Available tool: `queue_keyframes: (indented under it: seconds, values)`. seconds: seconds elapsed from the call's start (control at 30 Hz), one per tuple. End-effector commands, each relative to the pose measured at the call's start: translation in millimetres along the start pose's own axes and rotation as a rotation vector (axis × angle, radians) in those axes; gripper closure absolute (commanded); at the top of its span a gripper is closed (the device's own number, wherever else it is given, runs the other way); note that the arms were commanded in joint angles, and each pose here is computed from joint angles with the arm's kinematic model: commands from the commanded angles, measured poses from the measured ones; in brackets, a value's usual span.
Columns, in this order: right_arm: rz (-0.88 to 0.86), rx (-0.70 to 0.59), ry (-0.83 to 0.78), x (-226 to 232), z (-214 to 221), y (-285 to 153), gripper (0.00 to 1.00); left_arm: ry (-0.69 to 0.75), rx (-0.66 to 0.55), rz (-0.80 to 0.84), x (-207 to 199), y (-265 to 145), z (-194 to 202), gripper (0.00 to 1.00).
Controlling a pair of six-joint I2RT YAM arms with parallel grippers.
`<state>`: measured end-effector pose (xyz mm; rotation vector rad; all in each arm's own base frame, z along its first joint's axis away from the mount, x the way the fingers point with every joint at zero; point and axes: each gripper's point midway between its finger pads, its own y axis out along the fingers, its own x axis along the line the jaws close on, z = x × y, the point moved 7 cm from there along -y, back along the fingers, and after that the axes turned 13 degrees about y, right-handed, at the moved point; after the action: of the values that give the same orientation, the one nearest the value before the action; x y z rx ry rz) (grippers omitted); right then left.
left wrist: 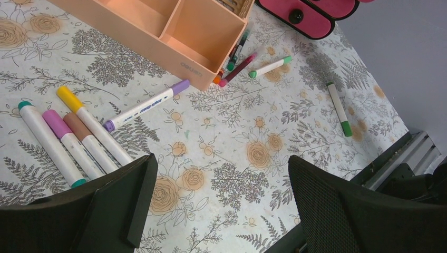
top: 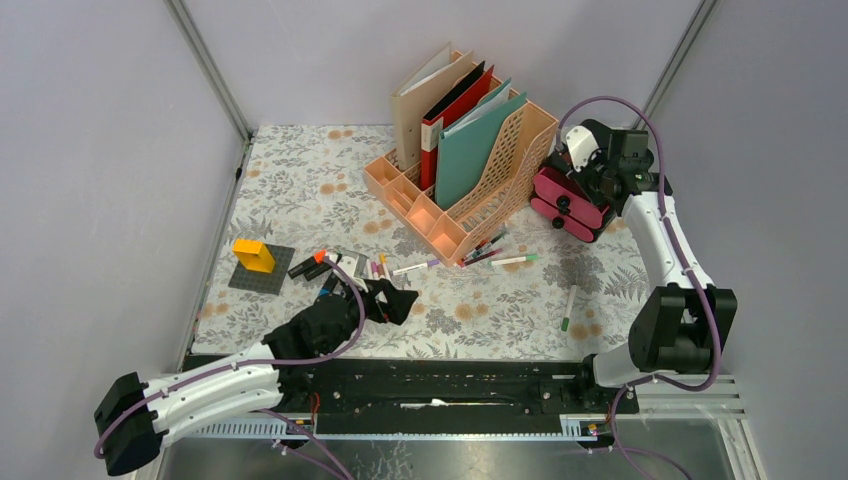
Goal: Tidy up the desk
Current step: Place the stationery in the drawer.
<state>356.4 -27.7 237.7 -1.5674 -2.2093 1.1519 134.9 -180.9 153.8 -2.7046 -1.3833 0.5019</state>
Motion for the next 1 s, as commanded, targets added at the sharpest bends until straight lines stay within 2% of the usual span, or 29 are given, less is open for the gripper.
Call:
queue_keyframes:
  seconds: [0.0, 0.63, 0.83, 0.97]
  values:
    - [-0.084, 0.179, 0.045, 12, 36, 13, 0.85, -0.018, -0.034, -0.012, 1, 0, -6, 0.01]
    - [-0.195, 0.225, 0.027, 29, 52, 8, 0.84, -0.019, -0.034, -0.012, 1, -1, -6, 0.01]
    - [-0.208, 0.188, 0.022, 31, 47, 0, 0.85, -0.02, -0.035, -0.013, 1, 0, -6, 0.01]
    - [-0.142, 0.062, 0.049, 26, 27, -16, 0.86, -0.02, -0.036, -0.011, 1, 0, -6, 0.01]
